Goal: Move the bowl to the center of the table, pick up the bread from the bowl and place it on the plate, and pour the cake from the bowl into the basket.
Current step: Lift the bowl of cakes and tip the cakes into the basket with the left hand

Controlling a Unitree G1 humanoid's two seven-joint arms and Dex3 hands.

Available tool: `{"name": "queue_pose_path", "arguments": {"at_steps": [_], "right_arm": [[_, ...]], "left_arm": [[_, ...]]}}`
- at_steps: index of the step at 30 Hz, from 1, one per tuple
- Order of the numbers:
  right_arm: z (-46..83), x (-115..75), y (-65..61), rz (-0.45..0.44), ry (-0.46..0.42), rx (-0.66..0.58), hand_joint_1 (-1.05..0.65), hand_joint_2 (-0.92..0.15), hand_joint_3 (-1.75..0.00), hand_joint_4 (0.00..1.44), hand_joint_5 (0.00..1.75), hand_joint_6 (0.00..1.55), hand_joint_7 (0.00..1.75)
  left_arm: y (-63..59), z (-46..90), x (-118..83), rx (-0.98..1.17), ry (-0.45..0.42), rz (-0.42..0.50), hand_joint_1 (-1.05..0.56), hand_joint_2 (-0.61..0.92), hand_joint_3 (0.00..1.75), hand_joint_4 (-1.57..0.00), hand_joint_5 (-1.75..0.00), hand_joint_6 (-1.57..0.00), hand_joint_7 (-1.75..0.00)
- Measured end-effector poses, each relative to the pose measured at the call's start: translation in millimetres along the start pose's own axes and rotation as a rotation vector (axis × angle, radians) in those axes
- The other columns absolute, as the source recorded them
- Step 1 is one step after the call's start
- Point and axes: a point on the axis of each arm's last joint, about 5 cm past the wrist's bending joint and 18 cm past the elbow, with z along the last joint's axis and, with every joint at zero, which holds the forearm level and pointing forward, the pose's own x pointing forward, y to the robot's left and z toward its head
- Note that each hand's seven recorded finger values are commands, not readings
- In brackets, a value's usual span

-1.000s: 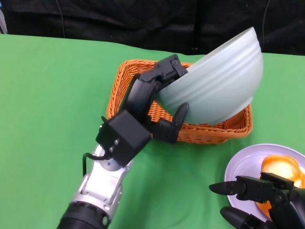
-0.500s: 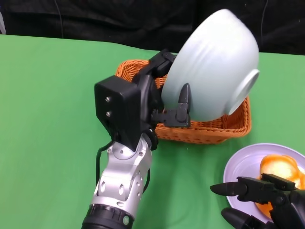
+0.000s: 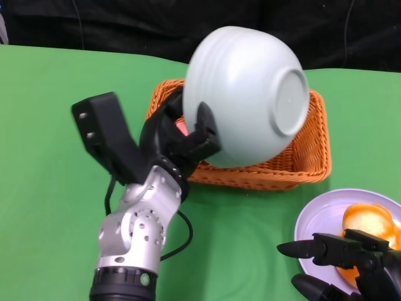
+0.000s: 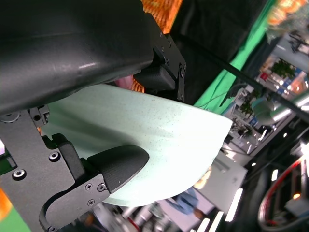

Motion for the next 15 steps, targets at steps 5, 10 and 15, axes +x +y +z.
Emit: {"name": "queue_pose_path", "arguments": {"at_steps": [5,10,15], "right_arm": [[-0.1,-0.2,0.0,0.001,0.000,0.000,-0.27,-0.82,-0.28,0.68,0.92,0.84,0.48],[-0.1,-0.1,-0.1,0.000,0.000,0.000,-0.27,-0.82,-0.28,0.68,0.92,0.84,0.48],[-0.1,-0.1,-0.1,0.000,0.001,0.000,-0.28,-0.82,-0.28,0.68,0.91,0.84,0.48]], "left_arm": [[14.5,4.0,-1,-0.239,0.030,0.067,-0.22,0.31,1.69,-1.12,-1.75,-0.84,-1.75],[25.0,-1.8,0,-0.409,0.065,0.067,-0.26,0.29,1.65,-1.13,-1.75,-0.89,-1.75],[31.9,-6.8,1,-0.518,0.074,0.051,-0.26,0.32,1.60,-1.12,-1.75,-0.89,-1.75]]}}
